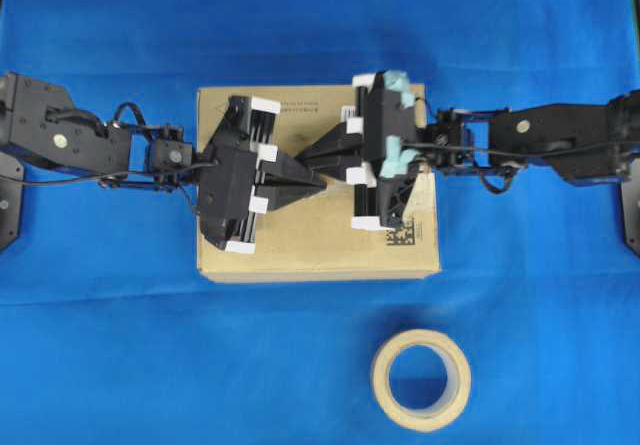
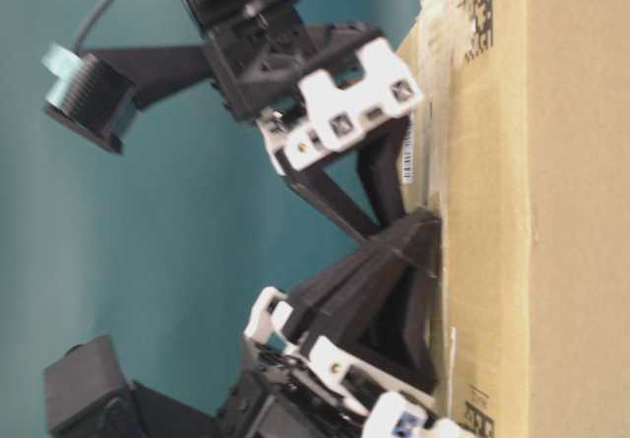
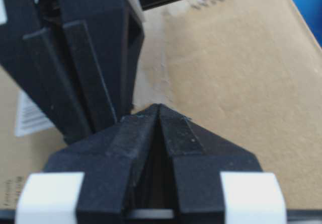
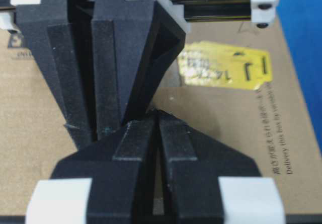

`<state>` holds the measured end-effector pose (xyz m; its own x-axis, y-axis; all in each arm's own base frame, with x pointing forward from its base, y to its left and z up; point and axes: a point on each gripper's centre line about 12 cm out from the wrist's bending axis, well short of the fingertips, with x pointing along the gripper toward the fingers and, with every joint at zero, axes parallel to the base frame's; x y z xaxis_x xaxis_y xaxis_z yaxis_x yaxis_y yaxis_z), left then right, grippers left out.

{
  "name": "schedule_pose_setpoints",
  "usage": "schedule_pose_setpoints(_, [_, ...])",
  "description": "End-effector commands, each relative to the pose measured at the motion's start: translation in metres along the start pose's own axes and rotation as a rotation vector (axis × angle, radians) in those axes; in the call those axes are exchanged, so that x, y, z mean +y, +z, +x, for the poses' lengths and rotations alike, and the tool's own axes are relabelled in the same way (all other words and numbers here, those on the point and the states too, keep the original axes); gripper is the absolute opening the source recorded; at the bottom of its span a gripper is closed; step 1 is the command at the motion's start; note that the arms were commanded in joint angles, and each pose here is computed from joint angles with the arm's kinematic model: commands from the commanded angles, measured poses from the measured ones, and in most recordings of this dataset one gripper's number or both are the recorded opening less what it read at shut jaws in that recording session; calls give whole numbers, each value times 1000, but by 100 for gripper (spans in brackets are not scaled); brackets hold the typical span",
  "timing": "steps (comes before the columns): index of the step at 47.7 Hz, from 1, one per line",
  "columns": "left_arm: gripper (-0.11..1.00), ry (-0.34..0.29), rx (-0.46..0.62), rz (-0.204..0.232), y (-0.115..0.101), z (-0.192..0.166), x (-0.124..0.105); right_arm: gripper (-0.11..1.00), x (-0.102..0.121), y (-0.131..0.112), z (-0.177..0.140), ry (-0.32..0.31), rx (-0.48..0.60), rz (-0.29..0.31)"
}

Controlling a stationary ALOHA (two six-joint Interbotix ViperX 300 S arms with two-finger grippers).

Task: Apply tape along the seams of the closed cardboard box to seal it securely.
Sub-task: 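Slide both grippers toward each other, smoothing the tape over the seam, then press the tape flat with both grippers at the seam center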

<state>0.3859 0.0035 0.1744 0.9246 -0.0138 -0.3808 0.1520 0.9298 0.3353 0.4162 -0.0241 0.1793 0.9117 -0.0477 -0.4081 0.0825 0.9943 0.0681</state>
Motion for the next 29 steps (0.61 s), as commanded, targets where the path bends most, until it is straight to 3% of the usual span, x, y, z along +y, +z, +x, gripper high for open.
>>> schedule_pose_setpoints(1, [0,16,-19,-7,5,-1,5,0,9,13,2,20,-32,-9])
schedule_pose_setpoints(10, [0,21,3,-25,-4,-4,5,0,15,6,1,34,-17,-11])
schedule_pose_setpoints(21, [0,43,51,-104,-22,-15,4,0,14,-11,-3,29,26,5])
schedule_pose_setpoints(29, [0,48,62,-123,-33,-30,-1,0,14,-22,-11,29,50,8])
